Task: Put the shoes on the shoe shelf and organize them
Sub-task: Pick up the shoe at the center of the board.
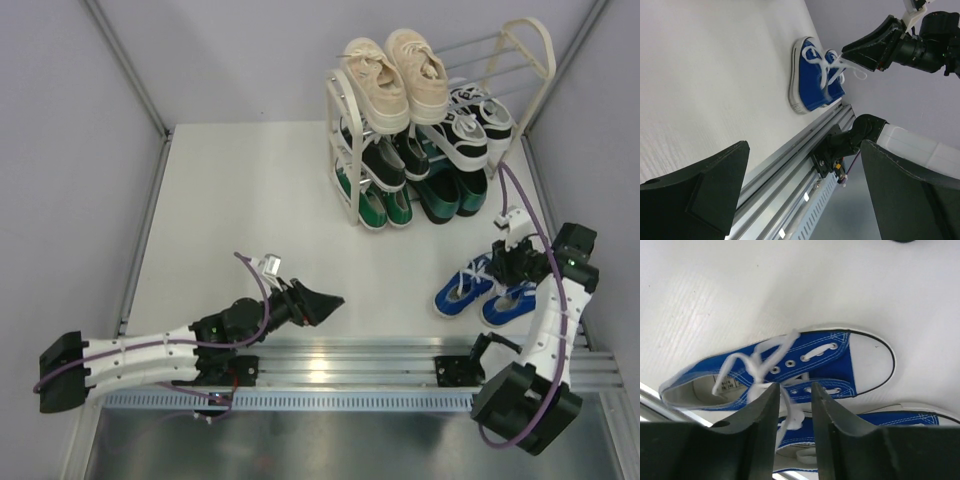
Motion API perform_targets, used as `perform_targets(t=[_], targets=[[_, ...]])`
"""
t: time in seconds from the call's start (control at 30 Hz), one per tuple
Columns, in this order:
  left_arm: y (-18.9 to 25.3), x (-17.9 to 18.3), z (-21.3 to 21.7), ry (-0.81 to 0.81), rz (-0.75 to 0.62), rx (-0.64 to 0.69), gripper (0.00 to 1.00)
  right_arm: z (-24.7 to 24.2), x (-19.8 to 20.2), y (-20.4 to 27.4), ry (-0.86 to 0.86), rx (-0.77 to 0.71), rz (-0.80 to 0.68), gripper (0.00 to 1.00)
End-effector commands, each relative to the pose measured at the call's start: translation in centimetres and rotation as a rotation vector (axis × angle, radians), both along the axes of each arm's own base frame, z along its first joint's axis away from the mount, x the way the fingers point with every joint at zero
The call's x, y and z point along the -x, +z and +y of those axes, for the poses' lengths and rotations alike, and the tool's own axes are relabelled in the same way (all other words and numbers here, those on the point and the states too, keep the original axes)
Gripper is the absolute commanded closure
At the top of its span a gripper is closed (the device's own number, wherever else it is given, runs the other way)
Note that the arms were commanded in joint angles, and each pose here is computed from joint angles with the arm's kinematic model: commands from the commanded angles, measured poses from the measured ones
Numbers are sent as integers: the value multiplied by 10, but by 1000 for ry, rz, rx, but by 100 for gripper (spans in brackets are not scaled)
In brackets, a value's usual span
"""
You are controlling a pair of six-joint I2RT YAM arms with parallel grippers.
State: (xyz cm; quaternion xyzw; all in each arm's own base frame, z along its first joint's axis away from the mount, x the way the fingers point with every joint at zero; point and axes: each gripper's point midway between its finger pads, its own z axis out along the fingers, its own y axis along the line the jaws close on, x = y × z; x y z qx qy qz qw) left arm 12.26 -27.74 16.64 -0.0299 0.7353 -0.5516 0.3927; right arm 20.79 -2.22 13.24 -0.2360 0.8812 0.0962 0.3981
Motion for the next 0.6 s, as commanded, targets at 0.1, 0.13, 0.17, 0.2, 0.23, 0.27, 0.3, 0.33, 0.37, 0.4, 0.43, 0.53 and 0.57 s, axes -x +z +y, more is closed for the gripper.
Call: perform_targets(t=[0.1,0.13,0.17,0.2,0.23,0.27,0.3,0.33,0.37,0.4,0.43,0.53,0.57], targets=[[1,3,3,-7,-1,63,2,0,4,-17,84,-34,122,44],[-2,3,3,-8,5,66,2,0,7,-19,81,-43,138,40],[-7,4,4,-7,10,59,2,0,7,-18,82,-40,137,35],[-9,4,5,-7,13,59,2,0,7,-16,84,-37,135,26],[-10,4,5,-7,15,61,2,0,7,-15,81,-41,138,23],[-12,4,5,-5,17,57,2,1,7,-10,80,-46,139,19],[-15,4,6,-7,17,52,2,2,7,-8,76,-56,145,16],[-17,4,6,-4,16,45,2,2,6,-7,69,-61,152,14],[-18,4,5,-6,16,43,2,4,7,-5,70,-83,180,13],[-20,3,5,-3,17,36,2,5,6,-5,71,-97,191,12],[-19,3,4,-4,13,41,2,6,5,-9,70,-117,220,12],[-21,3,1,-9,11,28,2,7,5,-25,78,-97,293,7],[-21,3,0,-13,10,27,2,10,8,-30,83,-98,314,5]])
